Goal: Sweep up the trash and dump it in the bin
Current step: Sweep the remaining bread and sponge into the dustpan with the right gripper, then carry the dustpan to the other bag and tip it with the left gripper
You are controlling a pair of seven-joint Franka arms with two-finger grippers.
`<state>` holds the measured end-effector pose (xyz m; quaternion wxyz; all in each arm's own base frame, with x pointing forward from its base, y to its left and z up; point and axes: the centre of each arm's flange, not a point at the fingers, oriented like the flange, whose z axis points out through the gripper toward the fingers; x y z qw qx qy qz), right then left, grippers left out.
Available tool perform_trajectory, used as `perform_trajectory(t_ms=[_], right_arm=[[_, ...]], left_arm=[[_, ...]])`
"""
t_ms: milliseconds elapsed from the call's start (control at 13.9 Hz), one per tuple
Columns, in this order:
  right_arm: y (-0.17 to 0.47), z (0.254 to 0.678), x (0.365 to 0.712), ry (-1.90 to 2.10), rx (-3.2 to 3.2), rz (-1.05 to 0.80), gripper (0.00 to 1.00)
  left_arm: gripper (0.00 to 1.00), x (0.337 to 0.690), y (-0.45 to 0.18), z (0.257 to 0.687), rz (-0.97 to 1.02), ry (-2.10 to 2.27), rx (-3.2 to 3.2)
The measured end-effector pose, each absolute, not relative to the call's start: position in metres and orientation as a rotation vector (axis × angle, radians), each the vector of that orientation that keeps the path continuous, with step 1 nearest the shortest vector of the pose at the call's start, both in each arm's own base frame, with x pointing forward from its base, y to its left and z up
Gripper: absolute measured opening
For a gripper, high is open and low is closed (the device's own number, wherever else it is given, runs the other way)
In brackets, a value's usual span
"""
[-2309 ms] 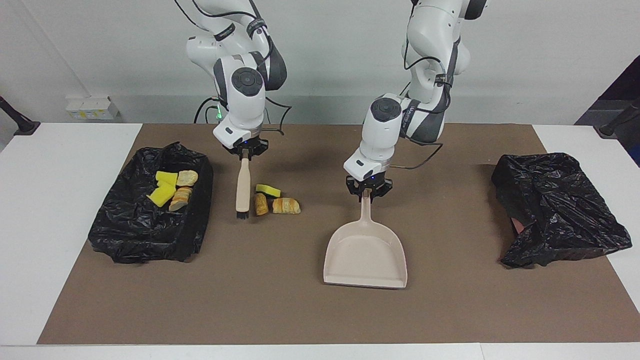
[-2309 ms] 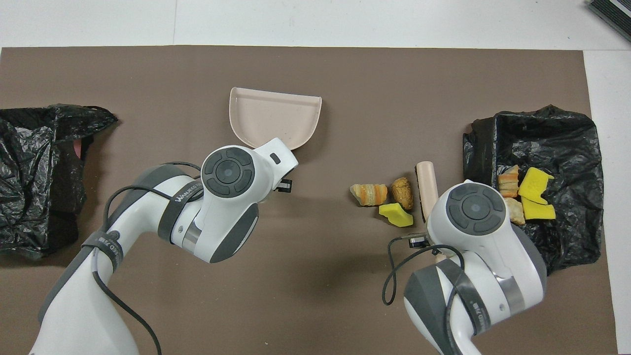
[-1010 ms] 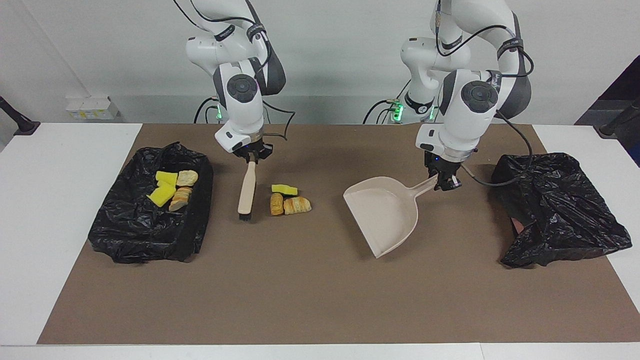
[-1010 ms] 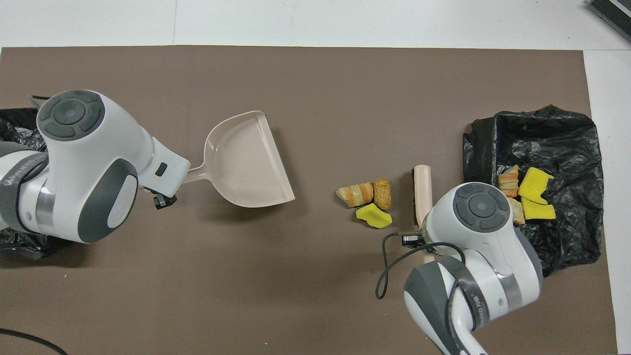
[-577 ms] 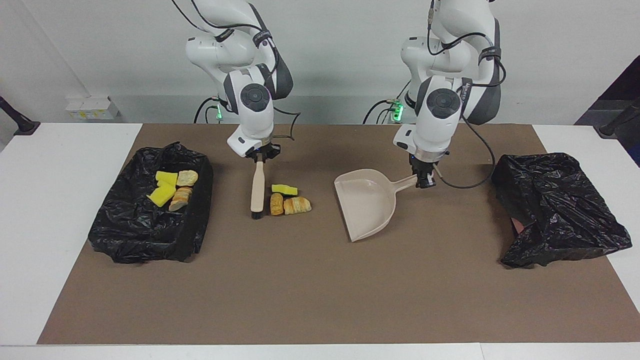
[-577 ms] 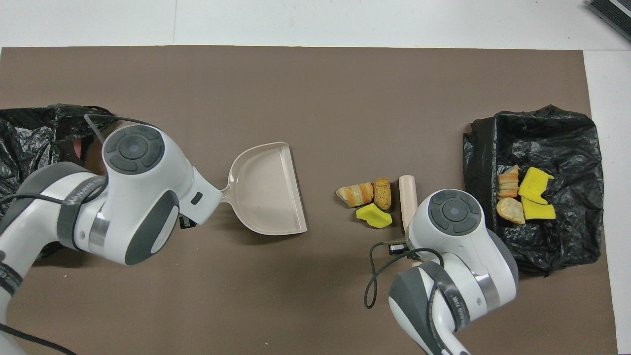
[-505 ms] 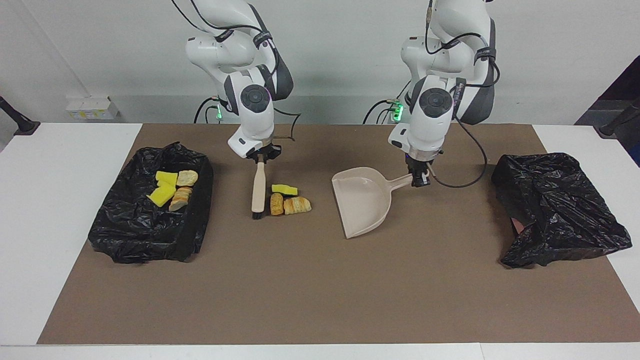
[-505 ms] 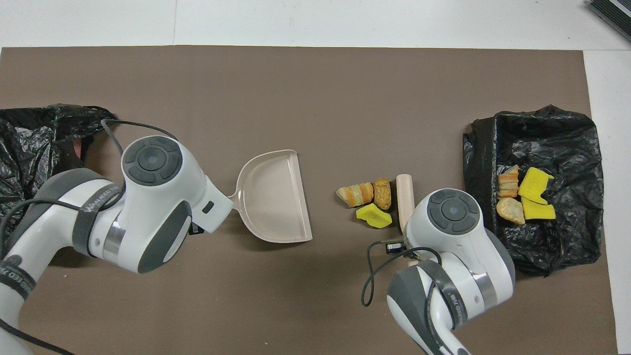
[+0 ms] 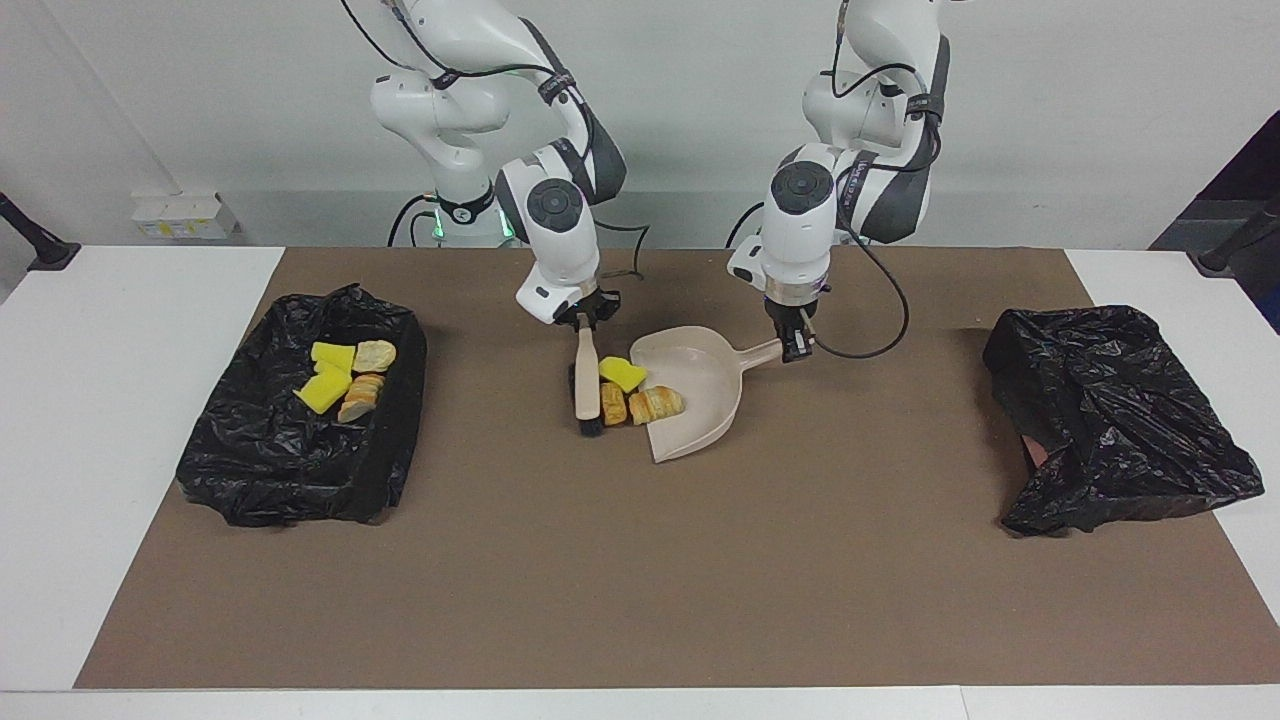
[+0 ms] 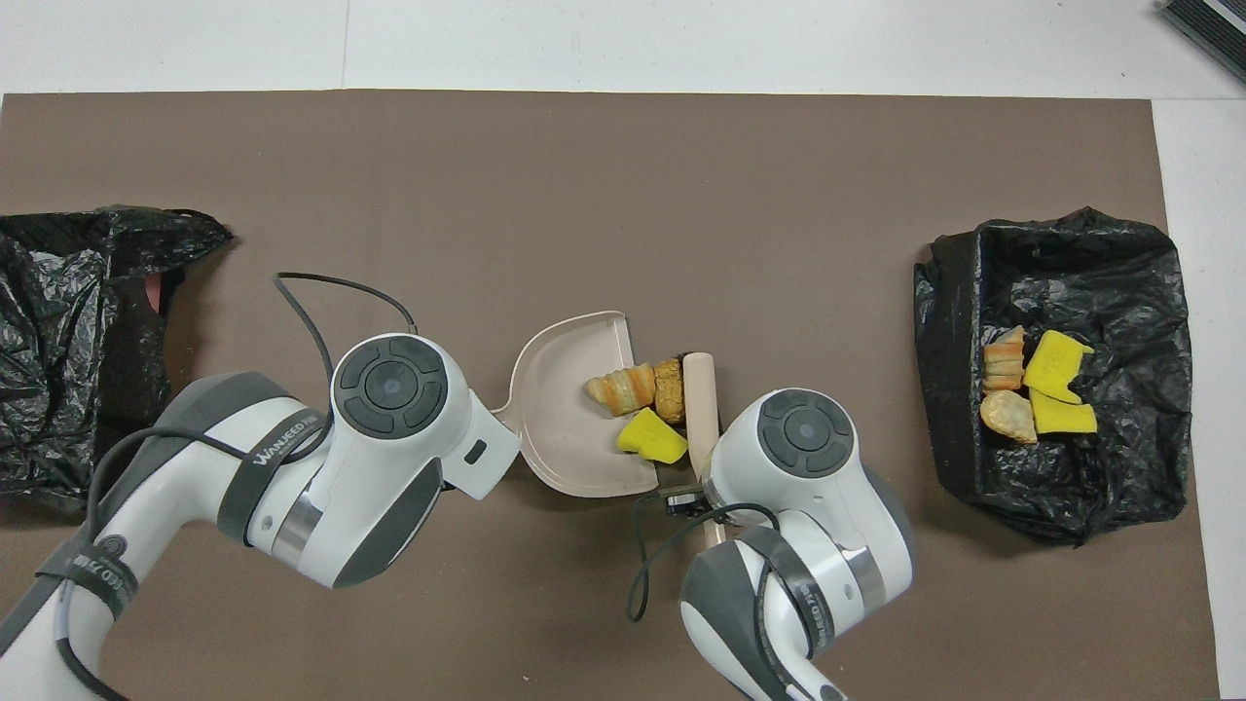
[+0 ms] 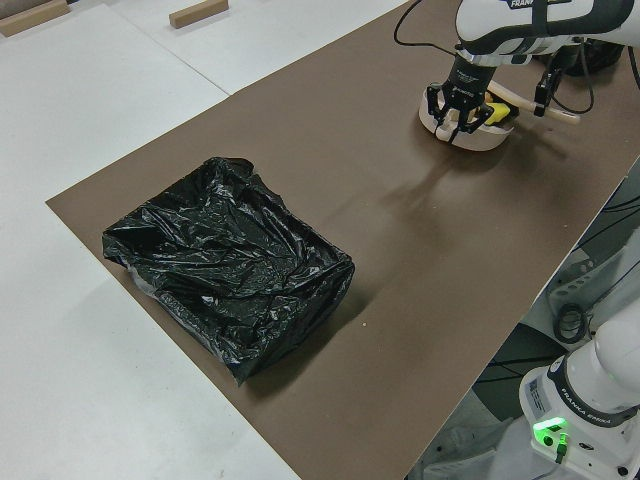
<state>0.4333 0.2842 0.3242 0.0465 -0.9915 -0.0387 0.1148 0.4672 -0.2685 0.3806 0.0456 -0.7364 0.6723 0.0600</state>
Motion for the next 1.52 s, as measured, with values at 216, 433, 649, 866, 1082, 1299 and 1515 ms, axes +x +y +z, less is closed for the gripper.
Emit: perform_trajectory(t_ms=[216,433,649,866,1082,1299,1515], right_arm=[[0.317,0.337,0.432,-0.085,-2.915,0.384,0.26],[0.318,0.367,0.432,-0.077,-2.924,0.387,0.26],[0.307,0.425,0.411,-0.080,-3.013,0.377,0.26],[0.307,0.453,0.382,-0.062,-3.120,0.352,0.26],[0.314,0.443,0.367,-0.073,-3.130,0.384,0.26],[0.326,0.427,0.360,-0.062,-3.074,0.428,0.26],[0.364,0.405,0.349,-0.038,-3.034,0.400,0.26]], left_arm=[[0.32,0.462,-0.271,0.376,0.135,2.064,-2.236],[0.32,0.455,-0.269,0.368,0.056,2.071,-2.227],[0.32,0.461,-0.260,0.366,-0.012,2.061,-2.263],[0.32,0.478,-0.236,0.367,-0.074,2.102,-2.339],[0.32,0.506,-0.211,0.375,-0.105,2.099,-2.354],[0.32,0.535,-0.184,0.390,-0.093,2.096,-2.364],[0.32,0.560,-0.151,0.410,-0.077,2.124,-2.373]])
